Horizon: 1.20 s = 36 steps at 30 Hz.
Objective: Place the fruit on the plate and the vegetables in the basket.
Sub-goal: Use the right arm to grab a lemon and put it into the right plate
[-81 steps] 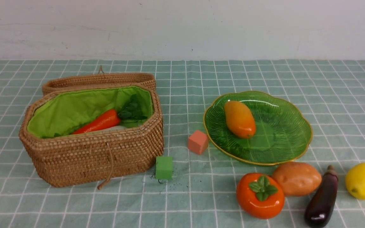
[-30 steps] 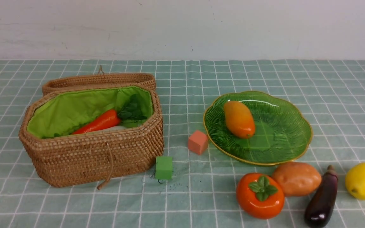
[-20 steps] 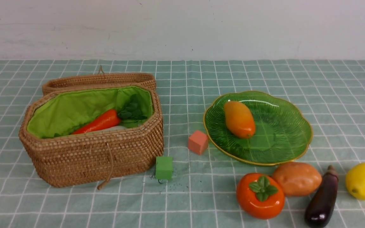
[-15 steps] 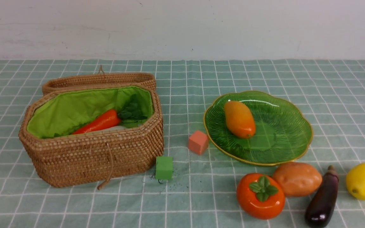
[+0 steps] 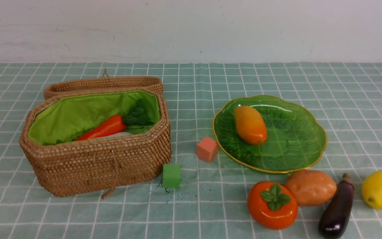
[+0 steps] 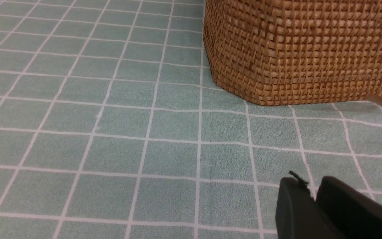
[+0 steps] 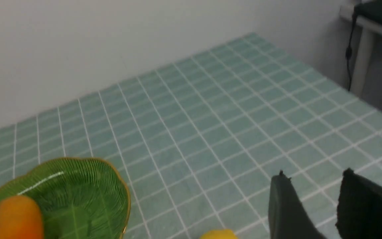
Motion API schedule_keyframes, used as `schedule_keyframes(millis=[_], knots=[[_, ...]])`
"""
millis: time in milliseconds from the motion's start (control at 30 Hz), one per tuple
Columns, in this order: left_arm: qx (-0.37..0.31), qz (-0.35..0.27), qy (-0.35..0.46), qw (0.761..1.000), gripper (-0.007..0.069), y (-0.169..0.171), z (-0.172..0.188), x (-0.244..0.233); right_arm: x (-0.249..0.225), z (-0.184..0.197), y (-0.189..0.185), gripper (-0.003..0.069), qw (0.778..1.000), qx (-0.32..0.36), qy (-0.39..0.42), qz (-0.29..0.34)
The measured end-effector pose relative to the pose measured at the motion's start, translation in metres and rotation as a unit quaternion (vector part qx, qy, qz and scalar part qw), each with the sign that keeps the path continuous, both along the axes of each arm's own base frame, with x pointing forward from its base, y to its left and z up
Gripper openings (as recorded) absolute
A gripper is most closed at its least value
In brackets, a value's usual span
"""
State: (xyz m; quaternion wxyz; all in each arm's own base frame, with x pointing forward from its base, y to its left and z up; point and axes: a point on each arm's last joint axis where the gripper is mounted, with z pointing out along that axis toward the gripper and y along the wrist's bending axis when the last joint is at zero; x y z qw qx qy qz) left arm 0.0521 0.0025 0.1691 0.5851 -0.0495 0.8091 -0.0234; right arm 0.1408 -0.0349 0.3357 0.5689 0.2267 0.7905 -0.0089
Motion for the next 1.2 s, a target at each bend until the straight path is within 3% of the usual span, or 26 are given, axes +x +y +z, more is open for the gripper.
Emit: schedule_keyframes(millis=[167, 333, 433, 667, 767, 833, 1000, 1200], knots=[[0.0, 0.0, 0.0, 1.0, 0.0103, 0.0, 0.0, 0.0, 0.029, -0.023, -0.001, 0.0244, 0.995, 0.054, 0.078, 0.006], [0.0, 0.0, 0.0, 1.0, 0.0106, 0.0, 0.0, 0.0, 0.058, -0.04, 0.001, 0.0247, 0.979, 0.084, 0.183, 0.037], [0.0, 0.0, 0.0, 1.0, 0.0113, 0.0, 0.0, 0.0, 0.089, -0.048, 0.004, 0.0285, 0.962, 0.136, 0.232, 0.057], [0.0, 0.0, 0.0, 1.0, 0.0113, 0.0, 0.0, 0.0, 0.133, -0.075, 0.001, 0.0488, 0.93, 0.177, 0.315, 0.064], [0.0, 0.0, 0.0, 1.0, 0.0115, 0.0, 0.0, 0.0, 0.149, -0.092, -0.002, 0.0631, 0.917, 0.214, 0.334, 0.033], [0.0, 0.0, 0.0, 1.0, 0.0118, 0.0, 0.0, 0.0, 0.156, -0.102, -0.003, 0.0669, 0.913, 0.227, 0.339, 0.015], [0.0, 0.0, 0.0, 1.0, 0.0123, 0.0, 0.0, 0.0, 0.17, -0.13, -0.008, 0.0672, 0.905, 0.241, 0.35, -0.013], [0.0, 0.0, 0.0, 1.0, 0.0127, 0.0, 0.0, 0.0, 0.186, -0.165, -0.012, 0.0624, 0.899, 0.244, 0.363, -0.029]])
